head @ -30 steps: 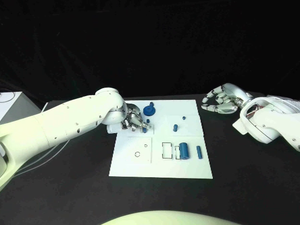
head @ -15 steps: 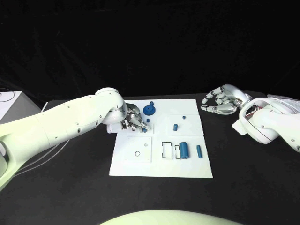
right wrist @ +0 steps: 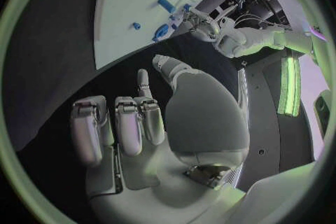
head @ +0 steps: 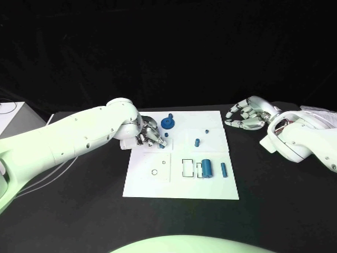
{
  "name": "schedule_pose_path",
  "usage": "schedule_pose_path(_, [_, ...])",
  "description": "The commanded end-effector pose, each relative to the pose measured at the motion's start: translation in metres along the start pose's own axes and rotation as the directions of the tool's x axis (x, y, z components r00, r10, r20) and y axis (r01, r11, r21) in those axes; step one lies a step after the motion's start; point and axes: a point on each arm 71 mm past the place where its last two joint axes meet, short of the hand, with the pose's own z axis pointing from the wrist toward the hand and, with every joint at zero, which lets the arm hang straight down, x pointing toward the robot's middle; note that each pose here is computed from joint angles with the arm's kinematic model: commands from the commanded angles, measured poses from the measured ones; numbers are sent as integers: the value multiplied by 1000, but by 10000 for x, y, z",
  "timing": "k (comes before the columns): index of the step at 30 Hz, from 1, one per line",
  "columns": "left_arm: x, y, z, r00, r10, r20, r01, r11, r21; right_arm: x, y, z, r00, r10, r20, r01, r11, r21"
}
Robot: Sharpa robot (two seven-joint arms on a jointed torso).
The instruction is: Assemble the parts on the task board
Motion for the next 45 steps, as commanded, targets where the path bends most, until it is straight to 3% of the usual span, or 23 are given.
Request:
schedule_pose_path(1, [16,-30,-6,998,-56,-21,57,998,29,32,-5,1,1000,-8,-25,8,1000,1])
schedule_pose_path(14, [-16,-30,-59,986,-162,27,160,985,72,88,-20,-15,999,-3,-47,3,1000,4])
schedule_pose_path(21, [-35,-12,-102,983,-173,54,169,982,80,72,-37,-23,999,-3,-33,3,1000,6])
schedule_pose_path(27, [-62,8,-116,988,-115,100,109,992,63,11,-51,-30,999,20,33,-20,1000,-9])
schedule_pose_path(37, [-94,55,-113,990,-5,138,3,1000,12,-135,-41,-42,976,81,204,-67,995,-78])
schedule_pose_path(45, [-105,68,-91,989,22,149,-21,1000,-8,-198,-74,-43,959,115,258,-96,992,-85])
